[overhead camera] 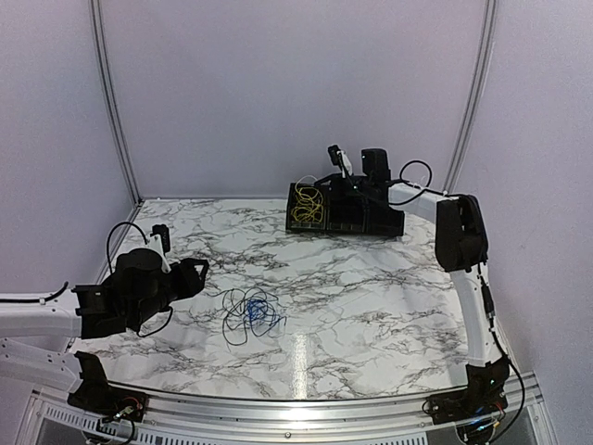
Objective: Untangle the cables
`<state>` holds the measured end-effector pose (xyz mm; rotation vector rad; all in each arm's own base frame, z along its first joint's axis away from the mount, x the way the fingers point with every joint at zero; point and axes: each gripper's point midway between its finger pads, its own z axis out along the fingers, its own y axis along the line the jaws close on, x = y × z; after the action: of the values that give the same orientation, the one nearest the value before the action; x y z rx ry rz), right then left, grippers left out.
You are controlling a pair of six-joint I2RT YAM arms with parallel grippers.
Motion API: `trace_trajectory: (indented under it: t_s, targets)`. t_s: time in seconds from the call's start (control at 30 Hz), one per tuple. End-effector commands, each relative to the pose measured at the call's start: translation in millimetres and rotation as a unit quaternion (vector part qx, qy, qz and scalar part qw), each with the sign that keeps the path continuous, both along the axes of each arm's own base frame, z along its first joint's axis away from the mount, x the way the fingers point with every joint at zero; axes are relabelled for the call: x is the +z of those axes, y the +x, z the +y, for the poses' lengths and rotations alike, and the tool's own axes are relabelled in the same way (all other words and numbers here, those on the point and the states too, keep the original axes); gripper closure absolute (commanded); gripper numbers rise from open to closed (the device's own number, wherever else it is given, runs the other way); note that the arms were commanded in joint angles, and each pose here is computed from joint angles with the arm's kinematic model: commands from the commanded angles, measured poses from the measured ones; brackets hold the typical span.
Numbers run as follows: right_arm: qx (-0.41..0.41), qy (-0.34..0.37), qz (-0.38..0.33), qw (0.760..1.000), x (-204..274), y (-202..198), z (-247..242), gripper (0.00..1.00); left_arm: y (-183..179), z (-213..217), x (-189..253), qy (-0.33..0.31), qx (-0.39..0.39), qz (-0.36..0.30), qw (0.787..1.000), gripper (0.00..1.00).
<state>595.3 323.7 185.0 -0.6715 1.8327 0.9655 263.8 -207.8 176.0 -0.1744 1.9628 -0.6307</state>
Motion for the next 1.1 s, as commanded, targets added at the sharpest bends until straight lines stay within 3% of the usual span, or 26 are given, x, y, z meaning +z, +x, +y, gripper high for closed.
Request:
trace_trajectory:
  t_s: [0.0,0.5,0.8,1.07]
  targets:
    - [-0.047,0.005,-0.022,0.999,7.4,22.1,-5.5,1.0,0.4,9.2,0.2,0.036,0.018,0.01,0.999,0.46]
    - [-0.1,-0.057,-0.039,0.993,-43.5,48.4,-4.3,0.98,4.7,1.7,-14.0,0.055,0.015,0.03,0.998,0.46]
    - [-0.097,-0.055,-0.034,0.993,-12.4,37.1,-5.1,0.71,3.1,6.0,-17.1,0.044,0.022,0.025,0.998,0.46]
    - [-0.096,-0.064,-0.059,0.992,40.9,5.7,-18.8,0.62,-0.9,1.9,-22.1,0.044,0.002,0.027,0.999,0.45]
